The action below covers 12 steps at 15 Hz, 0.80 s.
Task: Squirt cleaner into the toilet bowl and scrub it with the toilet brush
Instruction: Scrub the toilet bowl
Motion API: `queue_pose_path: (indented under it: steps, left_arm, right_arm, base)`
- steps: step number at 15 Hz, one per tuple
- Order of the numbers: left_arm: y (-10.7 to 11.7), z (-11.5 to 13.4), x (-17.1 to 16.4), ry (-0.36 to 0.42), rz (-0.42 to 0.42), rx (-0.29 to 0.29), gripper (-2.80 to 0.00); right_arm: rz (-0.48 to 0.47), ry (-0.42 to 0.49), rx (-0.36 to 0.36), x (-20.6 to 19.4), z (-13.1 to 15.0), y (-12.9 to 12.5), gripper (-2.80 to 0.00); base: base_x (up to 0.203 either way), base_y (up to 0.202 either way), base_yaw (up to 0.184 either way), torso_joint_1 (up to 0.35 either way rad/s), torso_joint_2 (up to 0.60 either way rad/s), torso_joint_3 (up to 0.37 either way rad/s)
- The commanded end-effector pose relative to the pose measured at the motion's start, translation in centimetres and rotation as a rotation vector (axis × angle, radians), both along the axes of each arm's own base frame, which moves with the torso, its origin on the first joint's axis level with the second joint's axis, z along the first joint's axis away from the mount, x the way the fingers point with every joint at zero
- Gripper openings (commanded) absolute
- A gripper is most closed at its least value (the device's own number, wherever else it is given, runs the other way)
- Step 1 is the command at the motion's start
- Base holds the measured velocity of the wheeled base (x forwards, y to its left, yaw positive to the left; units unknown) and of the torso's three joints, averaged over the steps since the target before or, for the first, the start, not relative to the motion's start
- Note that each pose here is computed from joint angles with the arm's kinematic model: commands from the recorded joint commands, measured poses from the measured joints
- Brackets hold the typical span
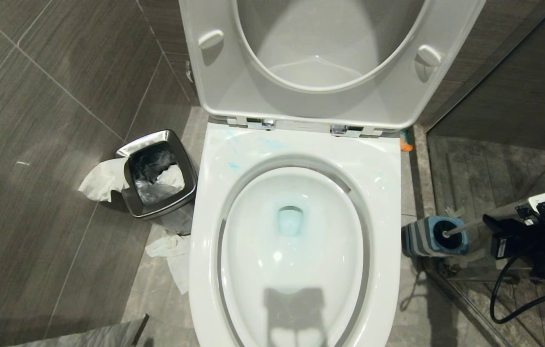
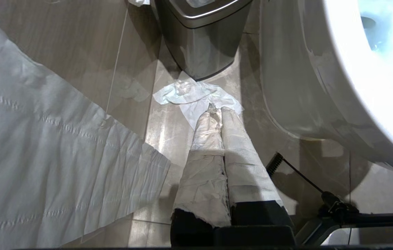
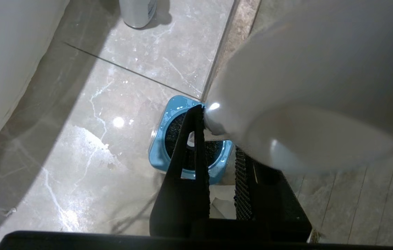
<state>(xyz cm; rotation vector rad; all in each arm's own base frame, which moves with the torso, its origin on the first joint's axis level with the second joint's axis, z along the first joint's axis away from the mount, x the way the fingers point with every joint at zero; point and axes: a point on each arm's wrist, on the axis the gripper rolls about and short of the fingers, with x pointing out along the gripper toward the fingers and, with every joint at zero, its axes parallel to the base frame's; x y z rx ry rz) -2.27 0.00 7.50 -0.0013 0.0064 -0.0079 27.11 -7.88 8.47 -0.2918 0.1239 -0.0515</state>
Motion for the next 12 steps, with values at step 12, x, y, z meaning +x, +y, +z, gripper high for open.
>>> queue_pose_path:
  steps: [12]
  left_arm:
    - [0.0, 0.0, 0.0, 0.002, 0.0, 0.0, -2.8]
  right_arm:
    - [-0.02, -0.209, 0.017, -4.9, 6.0, 1.5, -2.8]
  base:
    - [0.0, 0.0, 0.0, 0.0, 0.0, 0.0]
